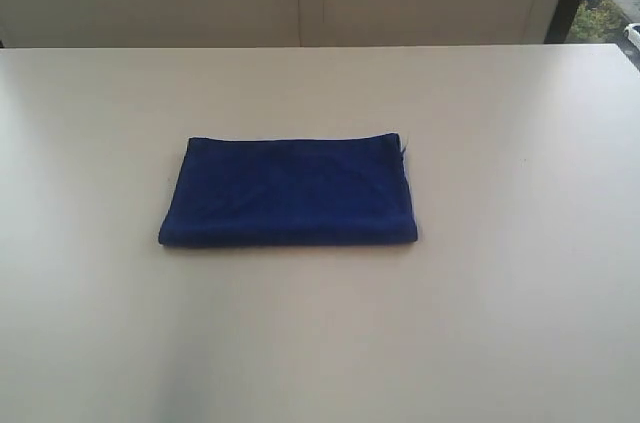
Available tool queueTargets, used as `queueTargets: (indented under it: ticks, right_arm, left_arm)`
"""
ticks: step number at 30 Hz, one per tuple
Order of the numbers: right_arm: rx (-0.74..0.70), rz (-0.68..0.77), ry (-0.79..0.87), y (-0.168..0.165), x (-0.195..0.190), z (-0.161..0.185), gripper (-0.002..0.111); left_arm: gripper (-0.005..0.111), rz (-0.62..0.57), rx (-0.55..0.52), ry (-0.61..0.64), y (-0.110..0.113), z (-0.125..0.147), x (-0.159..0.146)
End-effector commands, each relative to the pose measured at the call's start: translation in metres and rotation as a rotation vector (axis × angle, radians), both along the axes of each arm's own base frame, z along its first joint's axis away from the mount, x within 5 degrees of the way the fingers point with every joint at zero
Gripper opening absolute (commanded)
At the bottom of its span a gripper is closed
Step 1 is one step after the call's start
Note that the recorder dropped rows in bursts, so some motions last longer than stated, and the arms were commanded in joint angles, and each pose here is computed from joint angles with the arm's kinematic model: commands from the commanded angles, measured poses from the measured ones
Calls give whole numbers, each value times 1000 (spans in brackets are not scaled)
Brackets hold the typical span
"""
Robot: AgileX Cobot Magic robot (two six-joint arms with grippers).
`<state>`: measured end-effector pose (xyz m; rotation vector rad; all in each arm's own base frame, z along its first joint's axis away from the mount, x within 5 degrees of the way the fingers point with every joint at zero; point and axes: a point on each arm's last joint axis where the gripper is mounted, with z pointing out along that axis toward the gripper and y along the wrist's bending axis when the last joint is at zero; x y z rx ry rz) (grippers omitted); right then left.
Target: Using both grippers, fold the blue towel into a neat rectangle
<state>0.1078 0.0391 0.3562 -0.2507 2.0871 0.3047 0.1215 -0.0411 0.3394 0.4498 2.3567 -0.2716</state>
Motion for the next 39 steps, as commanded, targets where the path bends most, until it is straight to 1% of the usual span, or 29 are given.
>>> queueTargets:
  ticks: [1,3,6,12,24,27,34,39]
  right_arm:
    - [-18,-24,-109,-8,-12,-16,0]
    - [3,-33,-188,-7,-8,-24,0]
    - [3,-40,-250,-7,-2,-33,0]
    - [-4,-41,-192,-7,-3,-40,0]
    - [0,-41,-198,-8,-6,-39,0]
    - [2,-85,-219,-13,-9,-36,0]
    - [7,-277,-351,-34,-33,-24,0]
    - [18,-298,-429,-36,-50,-19,0]
  left_arm:
    - [0,14,-23,-104,3,-10,-10]
    - [0,35,-34,-153,3,-16,-6]
    - [0,50,-38,-180,4,-22,-2]
    - [0,44,-26,-160,4,-24,-4]
    - [0,44,-26,-160,4,-24,-4]
    - [0,44,-26,-160,4,-24,-4]
    - [0,44,-26,-160,4,-24,-4]
    - [0,44,-26,-160,4,-24,-4]
